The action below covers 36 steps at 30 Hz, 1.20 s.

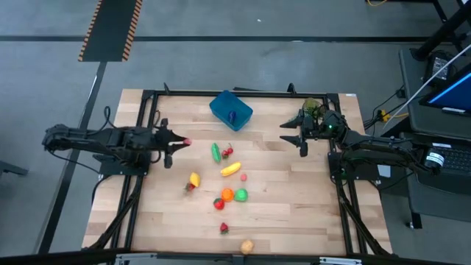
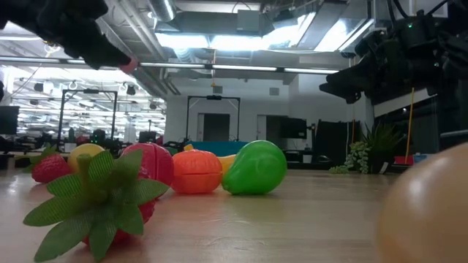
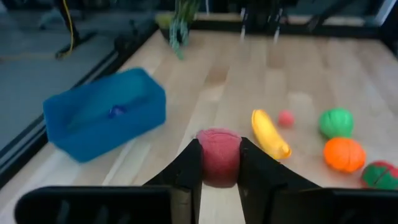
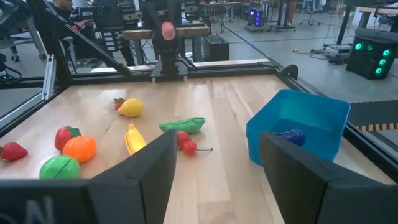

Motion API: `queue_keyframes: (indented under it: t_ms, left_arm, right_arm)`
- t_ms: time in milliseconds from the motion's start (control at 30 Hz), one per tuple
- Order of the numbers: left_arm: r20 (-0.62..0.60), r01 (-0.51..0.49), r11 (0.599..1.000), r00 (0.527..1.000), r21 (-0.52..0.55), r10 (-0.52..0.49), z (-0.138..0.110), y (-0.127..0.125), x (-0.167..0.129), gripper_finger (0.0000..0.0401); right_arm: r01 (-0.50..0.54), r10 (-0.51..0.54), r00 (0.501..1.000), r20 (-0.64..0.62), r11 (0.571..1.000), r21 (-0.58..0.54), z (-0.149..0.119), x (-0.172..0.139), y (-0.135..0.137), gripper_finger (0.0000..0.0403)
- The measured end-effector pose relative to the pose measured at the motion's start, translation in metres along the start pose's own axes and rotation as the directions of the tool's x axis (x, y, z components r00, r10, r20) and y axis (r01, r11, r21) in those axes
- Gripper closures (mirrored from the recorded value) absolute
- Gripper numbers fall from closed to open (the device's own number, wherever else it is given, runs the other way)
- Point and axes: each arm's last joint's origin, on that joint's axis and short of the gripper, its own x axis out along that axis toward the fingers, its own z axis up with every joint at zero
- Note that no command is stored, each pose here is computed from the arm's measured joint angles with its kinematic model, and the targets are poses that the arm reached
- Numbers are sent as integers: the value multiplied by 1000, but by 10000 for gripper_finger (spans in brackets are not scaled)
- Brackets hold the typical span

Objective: Pick and placing Produce into tupperware
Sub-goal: Put the pink peach into the blue bin

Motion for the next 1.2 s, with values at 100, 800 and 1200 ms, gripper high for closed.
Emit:
queue_keyframes:
  t_ms: [100,800,1200]
  left_arm:
    - [88,59,998,994,28,-62,-3,-1,0,333]
    - [288,130,985,945,115,-159,-12,-1,7,334]
    - [254,-24,999,967,30,16,-11,15,29,332]
  right_arm:
    - [0,0,1000,0,1000,-1,0,0,0,173]
    - [0,0,1000,1,1000,-4,0,0,0,173]
    - [0,0,1000,1,1000,-4,0,0,0,173]
